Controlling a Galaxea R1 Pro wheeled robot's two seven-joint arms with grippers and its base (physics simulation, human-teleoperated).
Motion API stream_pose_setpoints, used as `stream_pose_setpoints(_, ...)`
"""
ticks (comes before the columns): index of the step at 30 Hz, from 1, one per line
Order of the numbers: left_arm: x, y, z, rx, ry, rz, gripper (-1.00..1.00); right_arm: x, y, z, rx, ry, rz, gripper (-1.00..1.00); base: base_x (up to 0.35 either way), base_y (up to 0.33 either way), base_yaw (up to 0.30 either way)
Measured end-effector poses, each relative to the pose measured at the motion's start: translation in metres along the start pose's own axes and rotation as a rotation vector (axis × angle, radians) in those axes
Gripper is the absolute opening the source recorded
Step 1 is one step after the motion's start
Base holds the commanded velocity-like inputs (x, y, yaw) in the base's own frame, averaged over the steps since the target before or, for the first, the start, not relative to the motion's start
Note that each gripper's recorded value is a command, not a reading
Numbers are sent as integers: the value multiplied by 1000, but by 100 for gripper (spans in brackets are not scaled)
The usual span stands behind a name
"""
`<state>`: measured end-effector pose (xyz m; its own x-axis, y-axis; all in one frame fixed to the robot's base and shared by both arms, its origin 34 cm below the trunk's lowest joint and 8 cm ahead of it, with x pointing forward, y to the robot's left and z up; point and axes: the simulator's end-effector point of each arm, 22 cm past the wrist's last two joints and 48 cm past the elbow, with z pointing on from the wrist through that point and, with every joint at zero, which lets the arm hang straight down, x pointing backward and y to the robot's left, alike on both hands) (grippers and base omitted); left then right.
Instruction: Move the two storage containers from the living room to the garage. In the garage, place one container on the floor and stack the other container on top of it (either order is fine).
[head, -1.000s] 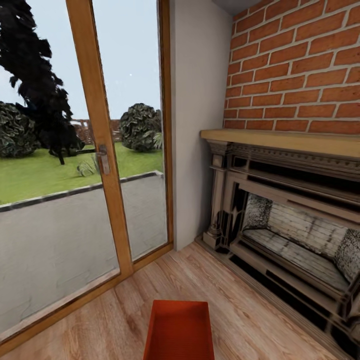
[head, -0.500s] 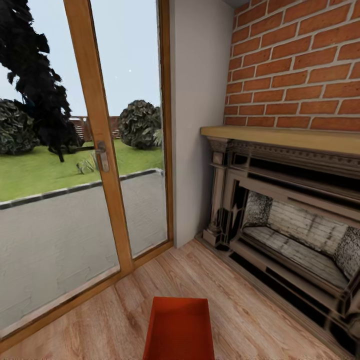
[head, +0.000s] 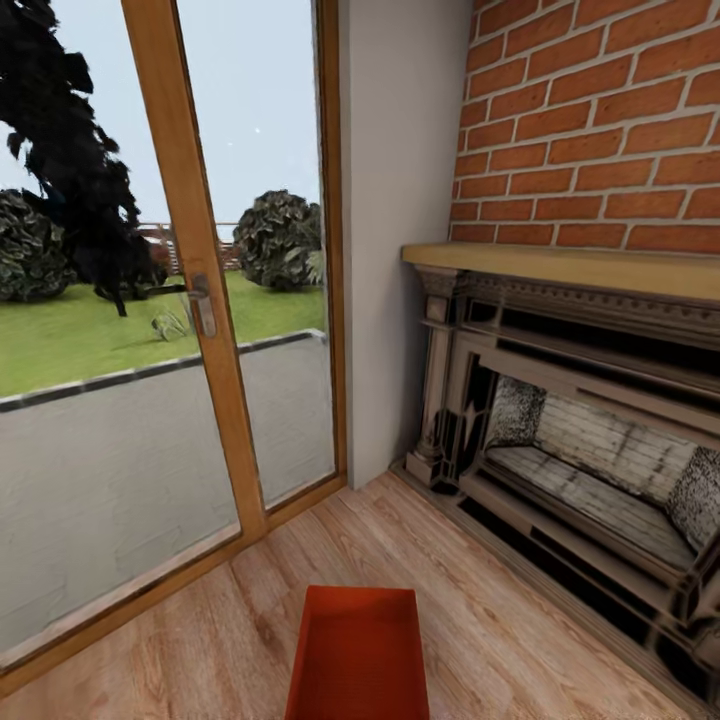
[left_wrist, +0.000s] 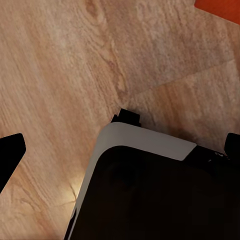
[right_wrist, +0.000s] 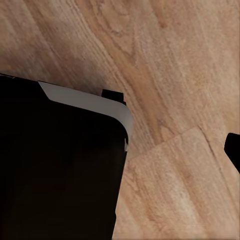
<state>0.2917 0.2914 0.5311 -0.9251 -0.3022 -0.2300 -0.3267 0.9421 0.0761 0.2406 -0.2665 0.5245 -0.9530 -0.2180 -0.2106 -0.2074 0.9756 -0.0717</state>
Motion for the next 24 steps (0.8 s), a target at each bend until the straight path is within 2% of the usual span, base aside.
stream_pose_setpoints(24, 15, 3, 3, -10, 36, 9, 100, 17, 3, 0, -17, 44, 2, 100, 0, 0, 0)
